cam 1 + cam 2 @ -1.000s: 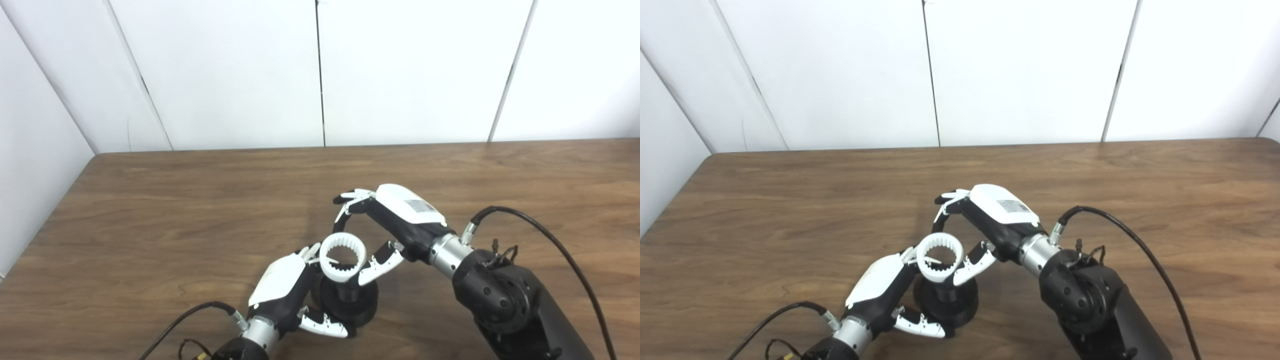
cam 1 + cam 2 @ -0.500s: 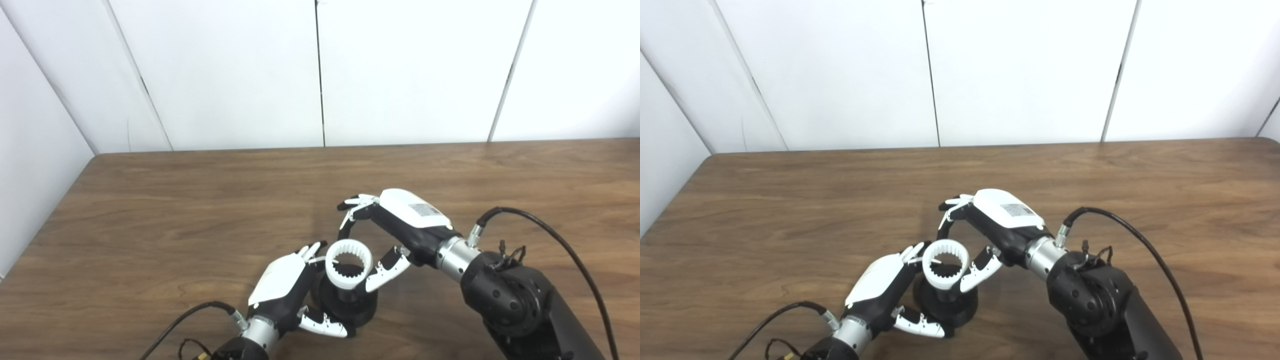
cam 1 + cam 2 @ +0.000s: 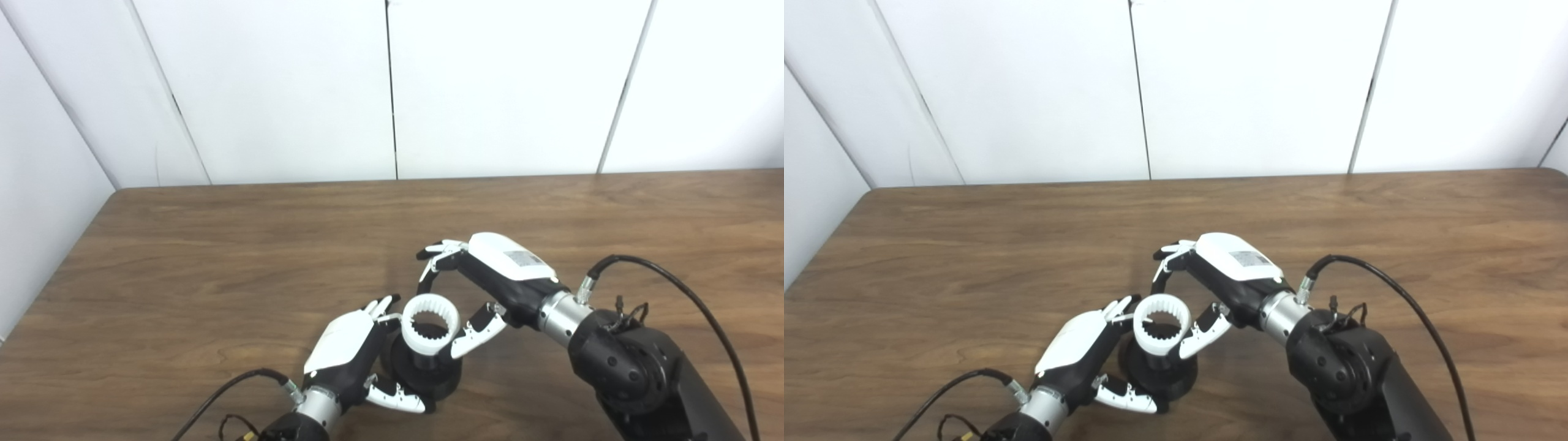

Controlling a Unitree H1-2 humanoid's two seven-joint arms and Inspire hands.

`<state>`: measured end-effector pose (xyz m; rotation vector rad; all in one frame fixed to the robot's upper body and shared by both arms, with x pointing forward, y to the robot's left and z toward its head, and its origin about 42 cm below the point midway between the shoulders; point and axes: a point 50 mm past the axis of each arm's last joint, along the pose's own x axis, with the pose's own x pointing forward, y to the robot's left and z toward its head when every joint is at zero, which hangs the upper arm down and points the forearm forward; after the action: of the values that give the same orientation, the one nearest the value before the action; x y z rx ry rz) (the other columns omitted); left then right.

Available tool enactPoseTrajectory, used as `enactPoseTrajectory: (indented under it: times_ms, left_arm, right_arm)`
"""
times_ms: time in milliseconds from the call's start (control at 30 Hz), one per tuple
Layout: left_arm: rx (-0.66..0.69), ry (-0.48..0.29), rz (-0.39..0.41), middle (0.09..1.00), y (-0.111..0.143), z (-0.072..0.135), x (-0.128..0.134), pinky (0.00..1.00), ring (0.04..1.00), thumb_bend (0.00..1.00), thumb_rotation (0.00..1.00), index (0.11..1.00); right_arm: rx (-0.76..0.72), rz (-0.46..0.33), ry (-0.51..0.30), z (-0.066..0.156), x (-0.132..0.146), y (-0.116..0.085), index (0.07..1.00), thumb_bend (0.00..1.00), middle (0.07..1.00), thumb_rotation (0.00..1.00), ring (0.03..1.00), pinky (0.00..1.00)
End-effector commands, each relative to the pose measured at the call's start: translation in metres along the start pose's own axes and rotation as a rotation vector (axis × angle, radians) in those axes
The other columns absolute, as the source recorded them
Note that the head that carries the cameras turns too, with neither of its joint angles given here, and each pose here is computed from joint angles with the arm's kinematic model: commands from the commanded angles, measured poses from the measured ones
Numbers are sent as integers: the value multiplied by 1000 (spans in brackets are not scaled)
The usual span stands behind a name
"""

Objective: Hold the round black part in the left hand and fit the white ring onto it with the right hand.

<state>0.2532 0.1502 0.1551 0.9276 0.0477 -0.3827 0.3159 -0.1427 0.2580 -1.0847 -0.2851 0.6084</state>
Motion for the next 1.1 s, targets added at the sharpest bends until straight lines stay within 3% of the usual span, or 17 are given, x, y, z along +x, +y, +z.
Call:
enactPoseTrajectory:
  times_ms: [0,1067]
  left_arm:
    - [-2,19,-39,1000,-5,-4,1,974,1000,885,197,711]
    - [-13,28,-37,1000,-5,-4,1,987,1000,882,184,715]
  right_arm:
    - [-25,22,5,-4,-3,3,494,520,869,159,923,821]
    - [-32,60,-6,1,-4,6,494,521,875,159,936,819]
